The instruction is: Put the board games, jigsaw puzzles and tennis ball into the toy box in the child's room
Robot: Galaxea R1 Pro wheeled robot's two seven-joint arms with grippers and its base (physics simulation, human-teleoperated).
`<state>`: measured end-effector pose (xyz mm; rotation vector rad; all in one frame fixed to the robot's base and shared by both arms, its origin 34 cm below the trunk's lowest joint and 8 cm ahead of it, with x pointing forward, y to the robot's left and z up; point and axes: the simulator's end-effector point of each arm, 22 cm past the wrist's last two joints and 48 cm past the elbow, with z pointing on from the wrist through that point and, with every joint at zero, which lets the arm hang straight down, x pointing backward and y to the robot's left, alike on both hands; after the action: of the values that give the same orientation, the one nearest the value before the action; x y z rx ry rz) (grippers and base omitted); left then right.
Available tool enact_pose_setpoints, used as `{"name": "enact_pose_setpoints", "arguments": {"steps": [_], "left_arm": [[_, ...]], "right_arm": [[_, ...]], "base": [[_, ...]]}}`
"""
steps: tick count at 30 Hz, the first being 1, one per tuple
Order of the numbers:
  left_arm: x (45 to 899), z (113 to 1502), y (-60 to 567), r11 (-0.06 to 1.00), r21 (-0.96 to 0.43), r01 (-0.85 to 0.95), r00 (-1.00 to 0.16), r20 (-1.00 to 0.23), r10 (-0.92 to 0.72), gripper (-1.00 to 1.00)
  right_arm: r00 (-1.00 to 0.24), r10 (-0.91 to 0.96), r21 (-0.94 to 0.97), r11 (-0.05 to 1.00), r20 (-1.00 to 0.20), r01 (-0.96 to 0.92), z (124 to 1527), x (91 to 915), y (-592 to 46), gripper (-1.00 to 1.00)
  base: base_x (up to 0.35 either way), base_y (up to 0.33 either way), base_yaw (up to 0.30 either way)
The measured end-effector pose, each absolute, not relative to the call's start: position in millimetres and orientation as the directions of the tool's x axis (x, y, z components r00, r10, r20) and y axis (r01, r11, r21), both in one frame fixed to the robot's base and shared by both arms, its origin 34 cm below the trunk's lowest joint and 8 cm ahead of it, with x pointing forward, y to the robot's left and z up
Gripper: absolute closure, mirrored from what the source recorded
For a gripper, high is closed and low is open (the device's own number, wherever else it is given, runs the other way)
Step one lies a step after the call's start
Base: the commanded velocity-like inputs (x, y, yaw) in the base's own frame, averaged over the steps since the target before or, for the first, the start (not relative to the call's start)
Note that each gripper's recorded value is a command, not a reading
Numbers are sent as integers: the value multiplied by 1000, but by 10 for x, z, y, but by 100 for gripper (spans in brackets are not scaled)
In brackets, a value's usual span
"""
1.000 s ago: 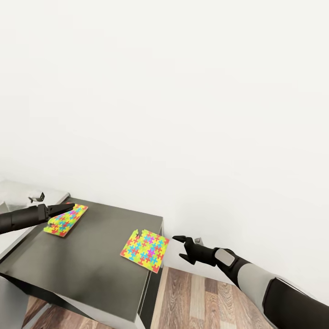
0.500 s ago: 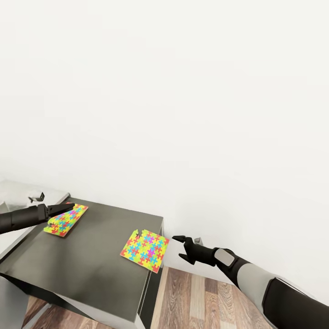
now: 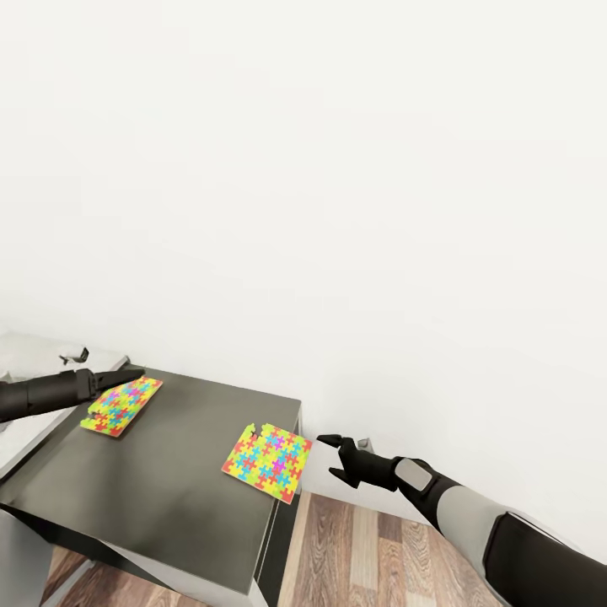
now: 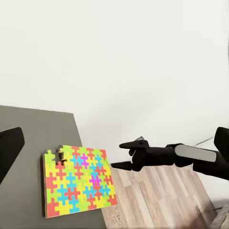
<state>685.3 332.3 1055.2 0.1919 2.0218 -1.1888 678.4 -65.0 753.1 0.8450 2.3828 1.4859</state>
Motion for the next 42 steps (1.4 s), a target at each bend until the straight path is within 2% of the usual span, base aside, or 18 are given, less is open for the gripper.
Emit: {"name": "enact_pose_setpoints", "arguments": {"steps": [5,11,32,42], "left_arm": [[6817,10508,2982,540,-655,529,-715,-686,-132,-100],[6787,10407,2824,528,-652,545,-730,-678,-84,-100],[6780,10336,2775,523,-651,550,-734,-676,-70,-100],[6787,10270,2776,523,-651,550,-734,-676,-70,-100]], "right_arm": [[-813,569,875,326,120,358,7533,6786,-649,-100],[-812,573,876,329,113,354,7493,6804,-658,-100],[-808,582,878,335,93,342,7442,6844,-671,-100],[-820,562,886,321,106,334,7425,6811,-437,-100]], "base": [[0,0,0],[0,0,0],[0,0,0],[0,0,0]]}}
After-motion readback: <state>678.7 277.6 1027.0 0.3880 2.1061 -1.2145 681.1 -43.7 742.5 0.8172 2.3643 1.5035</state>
